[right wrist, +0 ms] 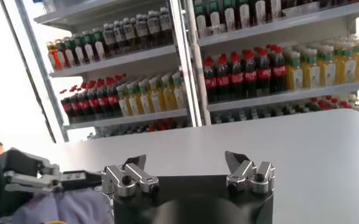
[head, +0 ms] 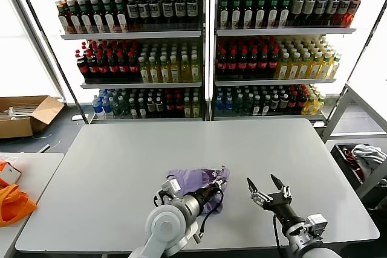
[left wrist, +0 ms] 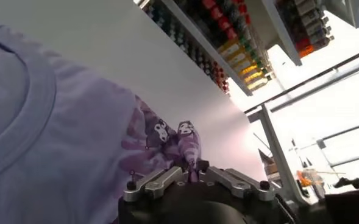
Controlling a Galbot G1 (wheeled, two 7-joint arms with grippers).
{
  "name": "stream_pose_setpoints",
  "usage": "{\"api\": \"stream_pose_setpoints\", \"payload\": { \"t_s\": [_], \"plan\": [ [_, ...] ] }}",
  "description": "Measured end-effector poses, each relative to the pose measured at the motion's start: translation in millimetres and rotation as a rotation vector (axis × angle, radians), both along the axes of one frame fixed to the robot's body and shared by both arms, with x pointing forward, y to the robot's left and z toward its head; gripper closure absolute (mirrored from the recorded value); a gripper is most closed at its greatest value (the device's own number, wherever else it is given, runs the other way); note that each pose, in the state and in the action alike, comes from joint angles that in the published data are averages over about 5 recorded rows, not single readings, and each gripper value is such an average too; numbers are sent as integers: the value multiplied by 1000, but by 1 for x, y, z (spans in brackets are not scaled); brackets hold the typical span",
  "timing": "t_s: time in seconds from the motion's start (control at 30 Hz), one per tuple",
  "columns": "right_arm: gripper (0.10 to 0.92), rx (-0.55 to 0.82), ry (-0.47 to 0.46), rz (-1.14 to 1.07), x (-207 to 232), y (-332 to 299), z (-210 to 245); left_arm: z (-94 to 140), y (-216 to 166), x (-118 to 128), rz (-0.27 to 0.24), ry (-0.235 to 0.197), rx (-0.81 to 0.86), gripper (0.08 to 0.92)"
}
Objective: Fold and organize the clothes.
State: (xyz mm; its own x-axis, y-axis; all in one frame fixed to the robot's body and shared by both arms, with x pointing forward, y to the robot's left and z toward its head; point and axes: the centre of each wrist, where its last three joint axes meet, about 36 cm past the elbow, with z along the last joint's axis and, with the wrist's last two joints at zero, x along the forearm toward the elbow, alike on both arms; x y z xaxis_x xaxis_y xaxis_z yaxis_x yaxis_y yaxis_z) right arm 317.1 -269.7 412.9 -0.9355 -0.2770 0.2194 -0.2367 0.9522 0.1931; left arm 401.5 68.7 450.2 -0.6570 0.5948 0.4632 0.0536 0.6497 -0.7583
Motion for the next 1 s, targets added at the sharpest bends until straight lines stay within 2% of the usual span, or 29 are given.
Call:
{"api": "stream_pose_setpoints", "payload": {
  "t_s": [0.13,0.27,0.5,0.67,0.77,1.0],
  "plan": [
    [200,28,52,10,6,16,1,2,-8,4,-23,-24,4,682],
    [200,49,101,17,10,24,3,4,-2,7,-20,-46,11,560],
    [200,65,179,30,12,33,0,9,28,10,29,-102,35,361],
    [200,78,229,37,14,41,-6,9,57,8,74,-165,82,224],
    [226,88,258,40,17,43,-10,8,77,6,103,-211,122,184],
    [411,118,304,50,20,41,-13,13,131,3,180,-297,214,177]
  ]
}}
